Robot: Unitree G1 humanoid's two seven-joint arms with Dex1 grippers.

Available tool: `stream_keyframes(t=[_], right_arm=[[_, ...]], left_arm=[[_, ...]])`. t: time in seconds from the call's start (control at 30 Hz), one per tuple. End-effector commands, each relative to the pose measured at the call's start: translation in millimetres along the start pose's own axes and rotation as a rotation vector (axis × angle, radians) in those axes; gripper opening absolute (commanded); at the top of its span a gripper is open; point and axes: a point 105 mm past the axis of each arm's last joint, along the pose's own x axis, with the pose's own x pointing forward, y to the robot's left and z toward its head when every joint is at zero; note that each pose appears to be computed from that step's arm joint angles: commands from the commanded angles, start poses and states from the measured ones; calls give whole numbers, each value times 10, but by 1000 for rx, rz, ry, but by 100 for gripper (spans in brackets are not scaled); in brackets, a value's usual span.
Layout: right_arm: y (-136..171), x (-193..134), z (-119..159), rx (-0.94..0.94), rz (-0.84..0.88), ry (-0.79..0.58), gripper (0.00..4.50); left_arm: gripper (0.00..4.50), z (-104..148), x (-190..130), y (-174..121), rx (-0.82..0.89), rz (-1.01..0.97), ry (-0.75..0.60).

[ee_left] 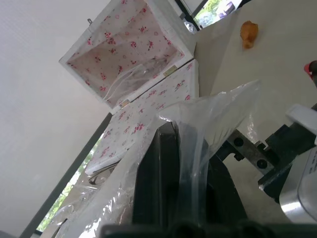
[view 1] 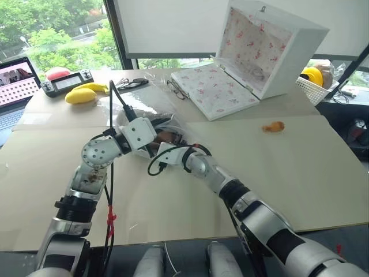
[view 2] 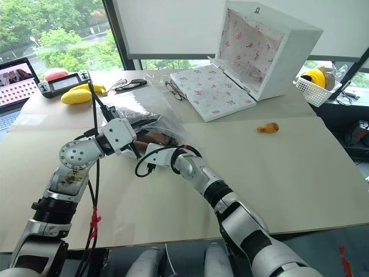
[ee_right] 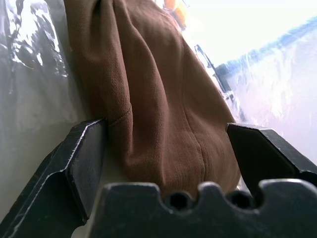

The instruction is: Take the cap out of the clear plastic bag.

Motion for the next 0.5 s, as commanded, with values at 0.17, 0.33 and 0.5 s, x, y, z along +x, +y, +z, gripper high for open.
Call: stream_keyframes(t=[0.17,0.33,0.5], right_arm=[[-50,71,114,4,-22,-30,424],[-41,27,60,4,-17,-26,270],[-70,-6,-15,5,-29,-1,117]], left_arm=[[2,159,-12,67,20,32,-57],[0,141,-6,39,20,24,-53],[0,85,-26,-20,14,5,-35]])
